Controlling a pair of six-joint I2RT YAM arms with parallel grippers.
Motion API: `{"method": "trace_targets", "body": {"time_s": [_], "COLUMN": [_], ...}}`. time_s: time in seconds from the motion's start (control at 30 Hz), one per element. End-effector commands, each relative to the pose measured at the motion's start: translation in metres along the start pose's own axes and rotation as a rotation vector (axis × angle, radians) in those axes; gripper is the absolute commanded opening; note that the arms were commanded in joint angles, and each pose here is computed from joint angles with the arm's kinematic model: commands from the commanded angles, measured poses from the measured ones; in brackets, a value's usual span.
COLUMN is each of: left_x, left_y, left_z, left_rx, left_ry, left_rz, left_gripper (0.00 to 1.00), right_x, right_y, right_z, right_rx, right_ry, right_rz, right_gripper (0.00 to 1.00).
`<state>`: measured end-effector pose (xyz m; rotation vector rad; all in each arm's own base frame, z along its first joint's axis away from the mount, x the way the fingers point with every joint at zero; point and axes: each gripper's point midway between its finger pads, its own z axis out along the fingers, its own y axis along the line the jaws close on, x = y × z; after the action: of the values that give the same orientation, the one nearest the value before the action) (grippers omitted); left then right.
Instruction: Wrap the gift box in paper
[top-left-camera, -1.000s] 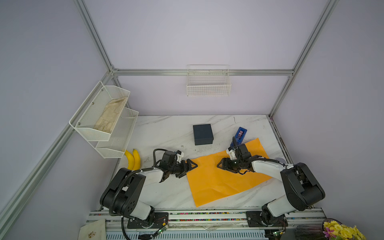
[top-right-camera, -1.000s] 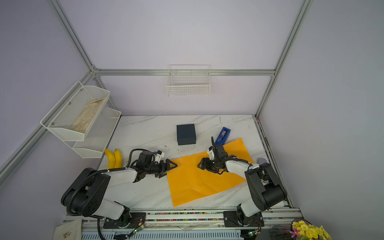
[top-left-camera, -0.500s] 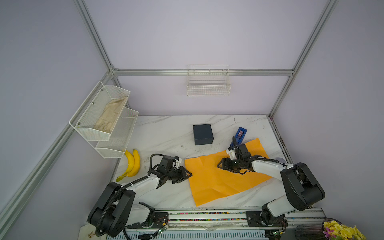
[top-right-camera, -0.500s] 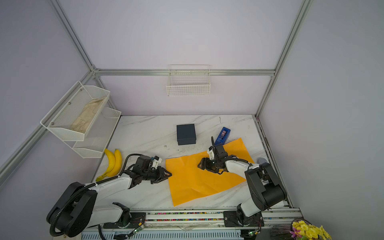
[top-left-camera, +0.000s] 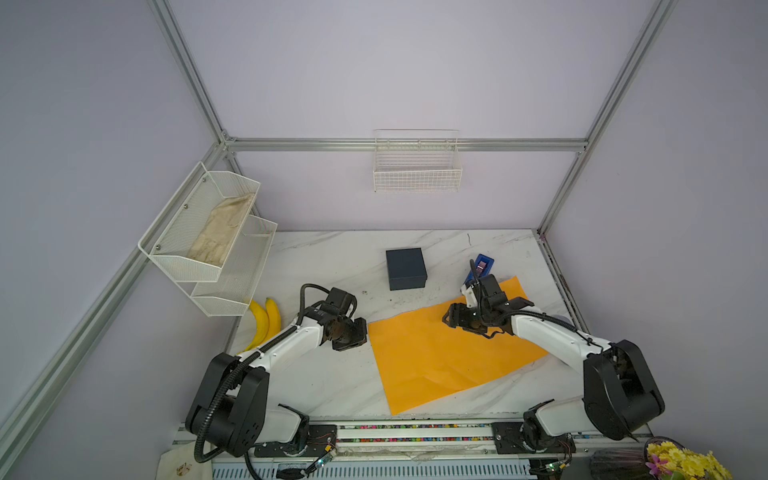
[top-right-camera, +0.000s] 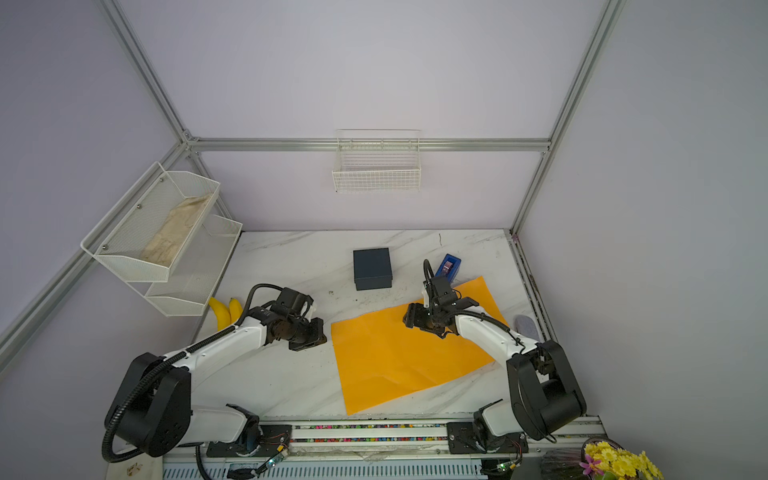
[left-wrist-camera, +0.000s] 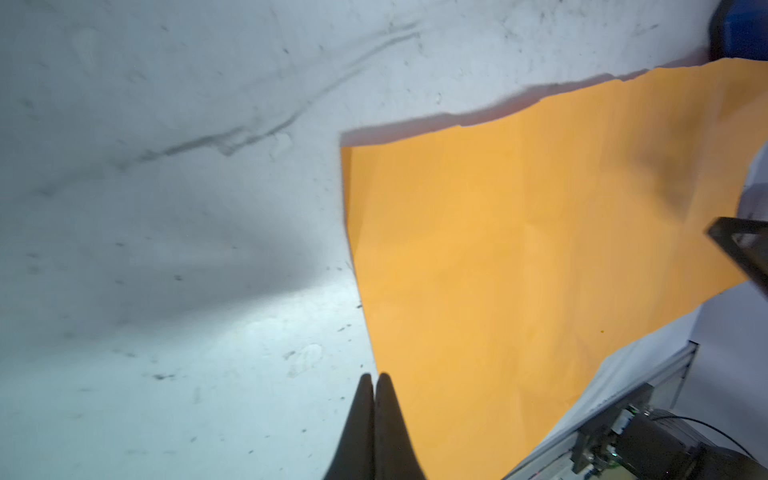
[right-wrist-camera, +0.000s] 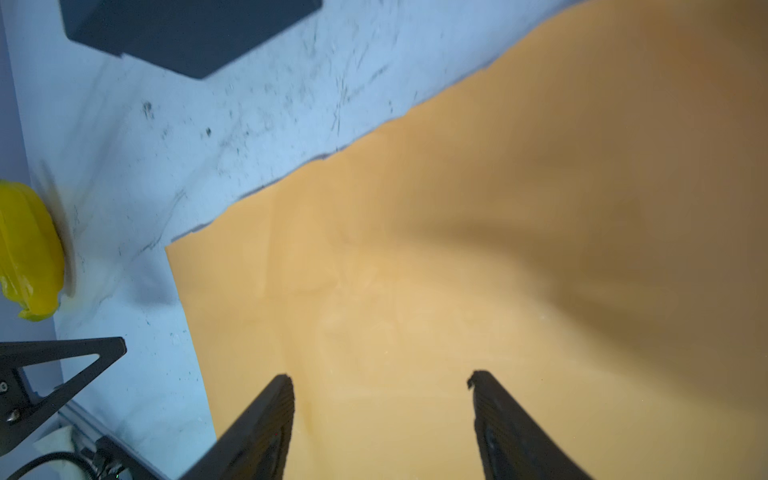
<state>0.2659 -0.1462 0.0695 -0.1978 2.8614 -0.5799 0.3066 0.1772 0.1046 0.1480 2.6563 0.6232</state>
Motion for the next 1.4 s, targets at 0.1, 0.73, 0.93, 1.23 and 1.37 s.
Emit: {"method": "trace_targets", "body": {"time_s": [0.1, 0.73, 0.93, 1.23, 1.37], "left_x": [-0.045, 0.003, 0.007, 0.012, 0.011], "left_y": [0.027, -0.061, -0.083, -0.100, -0.100], "left_z": [-0.030, -0.003, -0.013, -0.011, -0.007], "left_rx": [-0.094, 0.331, 0.393, 0.430, 0.423], "left_ry": [-0.011, 0.141, 0.147, 0.164, 0.171], "left_rz": [0.066, -0.062, -0.052, -0.062, -0.068], "left_gripper": [0.00, 0.39, 0.45, 0.50, 0.53], "right_x": [-0.032, -0.164, -0.161, -0.117, -0.094], "right_y": [-0.026, -0.224, -0.263, -0.245, -0.232], "right_z": [-0.026, -0.041, -0.009, -0.006, -0.009], "right_rx": [0.207, 0.337, 0.293, 0.201, 0.159], "right_ry": [-0.128, -0.336, -0.281, -0.193, -0.156], "right_rz": [0.008, 0.392, 0.477, 0.469, 0.479], "right_gripper": [0.74, 0.90, 0.96, 0.96, 0.96]}}
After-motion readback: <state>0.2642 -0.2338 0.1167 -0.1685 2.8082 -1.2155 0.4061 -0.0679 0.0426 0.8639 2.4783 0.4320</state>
